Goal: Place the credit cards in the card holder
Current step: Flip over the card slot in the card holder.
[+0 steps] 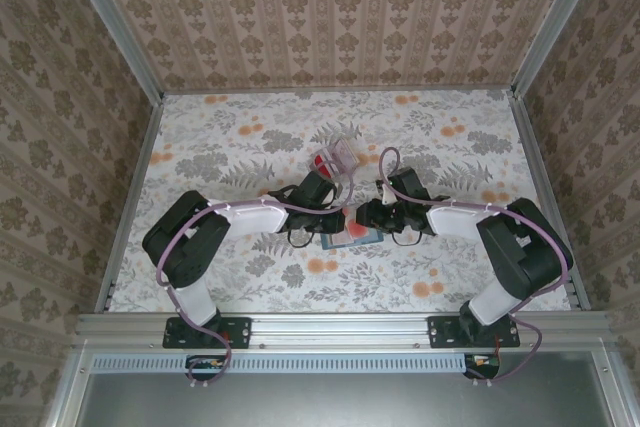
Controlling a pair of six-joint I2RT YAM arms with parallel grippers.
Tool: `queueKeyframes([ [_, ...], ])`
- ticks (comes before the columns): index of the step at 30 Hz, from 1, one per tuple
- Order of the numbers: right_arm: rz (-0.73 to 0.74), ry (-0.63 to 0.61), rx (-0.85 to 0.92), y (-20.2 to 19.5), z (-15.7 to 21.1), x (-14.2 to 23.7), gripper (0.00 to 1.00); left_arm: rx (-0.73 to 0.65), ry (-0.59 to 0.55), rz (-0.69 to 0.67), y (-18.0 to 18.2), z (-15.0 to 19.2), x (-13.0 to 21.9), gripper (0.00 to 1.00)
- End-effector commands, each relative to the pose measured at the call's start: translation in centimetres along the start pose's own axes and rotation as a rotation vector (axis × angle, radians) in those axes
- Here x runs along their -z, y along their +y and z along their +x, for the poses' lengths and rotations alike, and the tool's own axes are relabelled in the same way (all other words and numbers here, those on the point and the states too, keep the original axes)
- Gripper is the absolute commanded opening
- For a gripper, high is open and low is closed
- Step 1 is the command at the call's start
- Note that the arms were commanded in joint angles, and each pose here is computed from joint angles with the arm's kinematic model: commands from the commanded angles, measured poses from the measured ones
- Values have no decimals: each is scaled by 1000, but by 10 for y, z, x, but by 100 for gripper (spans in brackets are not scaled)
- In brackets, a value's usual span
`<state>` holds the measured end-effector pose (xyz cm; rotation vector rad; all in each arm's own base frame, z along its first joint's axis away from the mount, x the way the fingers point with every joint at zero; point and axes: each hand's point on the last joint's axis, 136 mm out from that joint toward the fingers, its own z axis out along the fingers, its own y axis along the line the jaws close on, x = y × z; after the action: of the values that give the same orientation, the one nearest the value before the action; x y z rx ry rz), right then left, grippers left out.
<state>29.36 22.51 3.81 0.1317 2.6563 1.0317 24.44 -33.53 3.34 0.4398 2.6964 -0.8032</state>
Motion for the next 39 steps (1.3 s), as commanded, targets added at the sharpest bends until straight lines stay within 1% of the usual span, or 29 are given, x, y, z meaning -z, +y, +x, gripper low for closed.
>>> queueKeyframes([
  [1,-62,35,-44,0,5,-5,38,21,43,-35,13,13,-7,11],
  [3,-28,23,-43,-8,4,-3,38,21,43,-35,13,14,-7,11],
  [5,53,16,-15,-21,4,0,38,21,38,-38,13,13,-4,11],
  [8,132,20,17,-34,4,1,38,13,16,-46,12,8,5,11],
  [14,112,41,-5,-35,9,-5,38,9,-51,-15,-3,-12,27,13],
  [19,109,40,-4,-35,10,-5,38,13,-85,40,-19,-26,33,13],
  [29,97,41,-11,-35,12,-6,38,69,-86,104,-26,-35,9,13],
  [32,98,39,-13,-35,12,-5,38,74,-74,103,-24,-34,3,13],
  [35,92,35,-9,-32,11,-3,38,86,-48,81,-15,-27,-6,13],
  [39,89,29,4,-27,7,1,38,140,-17,33,8,-15,-17,13],
])
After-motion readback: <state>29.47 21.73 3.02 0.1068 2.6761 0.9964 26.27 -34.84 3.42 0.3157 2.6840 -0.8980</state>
